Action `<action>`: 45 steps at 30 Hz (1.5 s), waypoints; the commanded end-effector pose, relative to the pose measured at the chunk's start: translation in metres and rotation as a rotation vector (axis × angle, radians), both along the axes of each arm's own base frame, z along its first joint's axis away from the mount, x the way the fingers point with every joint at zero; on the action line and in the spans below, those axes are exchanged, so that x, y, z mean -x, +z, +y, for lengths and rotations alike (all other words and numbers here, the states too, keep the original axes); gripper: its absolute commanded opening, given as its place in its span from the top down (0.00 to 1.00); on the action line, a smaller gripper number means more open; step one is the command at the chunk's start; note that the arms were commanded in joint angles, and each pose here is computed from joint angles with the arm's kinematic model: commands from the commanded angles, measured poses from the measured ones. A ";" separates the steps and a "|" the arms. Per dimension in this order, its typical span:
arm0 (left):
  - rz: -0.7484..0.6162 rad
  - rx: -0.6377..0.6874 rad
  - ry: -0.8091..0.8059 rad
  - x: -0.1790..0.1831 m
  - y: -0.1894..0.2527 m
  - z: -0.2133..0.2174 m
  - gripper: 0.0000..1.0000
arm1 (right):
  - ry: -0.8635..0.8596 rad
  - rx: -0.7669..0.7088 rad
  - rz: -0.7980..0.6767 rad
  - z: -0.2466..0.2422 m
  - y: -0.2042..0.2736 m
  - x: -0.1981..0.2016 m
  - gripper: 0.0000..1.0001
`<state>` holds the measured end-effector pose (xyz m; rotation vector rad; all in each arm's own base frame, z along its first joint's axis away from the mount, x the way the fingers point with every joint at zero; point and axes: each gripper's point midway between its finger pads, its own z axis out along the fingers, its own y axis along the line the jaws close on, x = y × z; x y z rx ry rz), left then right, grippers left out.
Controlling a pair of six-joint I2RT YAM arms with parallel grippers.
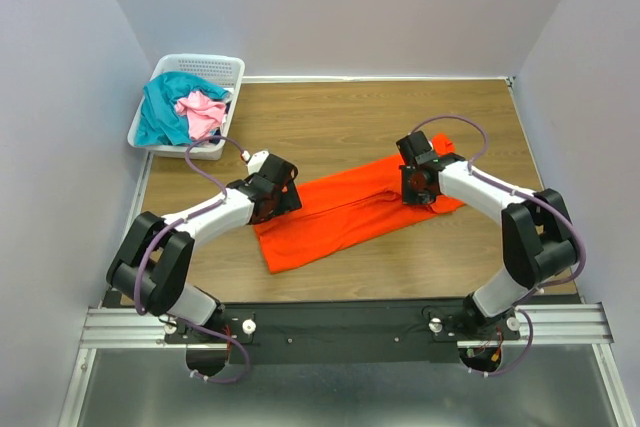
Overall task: Fold and stack the t-shirts
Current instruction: Fold the tshirt
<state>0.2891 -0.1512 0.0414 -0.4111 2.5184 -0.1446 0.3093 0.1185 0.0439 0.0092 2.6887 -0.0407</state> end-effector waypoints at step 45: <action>-0.027 0.007 -0.210 -0.023 -0.007 -0.058 0.02 | -0.381 -0.106 -0.078 -0.061 0.003 -0.056 0.00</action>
